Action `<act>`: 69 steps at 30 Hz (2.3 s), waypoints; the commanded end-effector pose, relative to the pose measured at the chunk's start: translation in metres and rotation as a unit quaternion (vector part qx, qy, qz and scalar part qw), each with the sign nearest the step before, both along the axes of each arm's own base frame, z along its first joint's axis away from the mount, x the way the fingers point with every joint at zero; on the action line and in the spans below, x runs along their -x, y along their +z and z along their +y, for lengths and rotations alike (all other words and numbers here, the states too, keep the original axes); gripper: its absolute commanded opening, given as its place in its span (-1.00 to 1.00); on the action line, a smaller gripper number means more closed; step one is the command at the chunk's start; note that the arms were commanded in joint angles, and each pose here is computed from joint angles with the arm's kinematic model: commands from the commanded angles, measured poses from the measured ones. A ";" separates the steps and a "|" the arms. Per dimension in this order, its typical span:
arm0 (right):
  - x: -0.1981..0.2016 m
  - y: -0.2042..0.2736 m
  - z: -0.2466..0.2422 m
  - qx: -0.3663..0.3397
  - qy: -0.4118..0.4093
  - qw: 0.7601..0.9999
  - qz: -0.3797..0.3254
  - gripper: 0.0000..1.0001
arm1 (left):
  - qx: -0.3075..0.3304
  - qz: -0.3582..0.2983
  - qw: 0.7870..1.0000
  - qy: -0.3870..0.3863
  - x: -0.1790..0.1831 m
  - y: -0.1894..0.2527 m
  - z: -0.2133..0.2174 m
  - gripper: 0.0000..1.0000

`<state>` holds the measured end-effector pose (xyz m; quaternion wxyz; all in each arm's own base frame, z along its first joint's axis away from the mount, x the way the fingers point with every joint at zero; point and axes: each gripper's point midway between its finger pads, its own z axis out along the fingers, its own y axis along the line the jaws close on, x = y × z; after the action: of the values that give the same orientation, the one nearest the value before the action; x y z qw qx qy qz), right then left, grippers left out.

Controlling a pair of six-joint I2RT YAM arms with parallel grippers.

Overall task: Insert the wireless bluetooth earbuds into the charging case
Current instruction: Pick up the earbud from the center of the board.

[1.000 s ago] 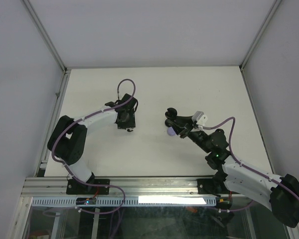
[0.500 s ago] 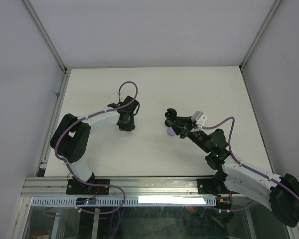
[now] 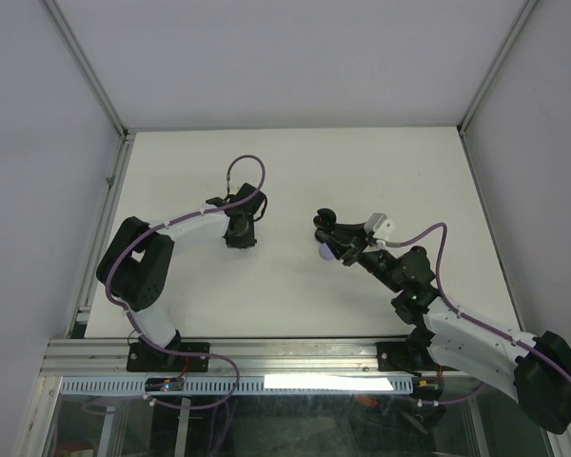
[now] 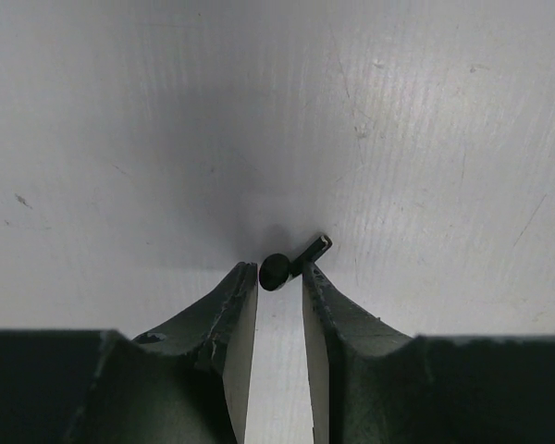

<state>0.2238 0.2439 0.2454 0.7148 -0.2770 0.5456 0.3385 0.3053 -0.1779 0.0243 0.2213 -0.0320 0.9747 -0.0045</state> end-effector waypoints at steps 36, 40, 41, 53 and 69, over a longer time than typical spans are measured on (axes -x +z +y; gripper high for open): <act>0.000 0.013 -0.003 -0.017 -0.005 1.000 -0.010 -1.00 | 0.000 -0.011 0.994 -0.110 -0.034 0.020 -0.020 -0.12; 0.000 0.013 -0.004 -0.017 -0.006 1.000 -0.011 -1.00 | -0.008 0.000 0.995 -0.104 -0.028 0.015 -0.015 -0.11; -0.001 0.014 -0.004 -0.018 -0.007 1.000 -0.012 -1.00 | -0.008 0.003 0.995 -0.103 -0.026 0.014 -0.014 -0.11; 0.000 0.016 -0.004 -0.020 -0.006 1.000 -0.014 -1.00 | 0.019 0.046 0.991 -0.127 0.007 0.008 -0.018 -0.15; -0.001 0.017 -0.001 -0.020 -0.001 1.000 -0.014 -1.00 | 0.009 -0.037 0.998 -0.055 -0.015 0.059 0.013 -0.17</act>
<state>0.2240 0.2441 0.2410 0.7083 -0.2772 0.5533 0.3395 0.3062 -0.1840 0.0651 0.2207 0.0654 0.9723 -0.0401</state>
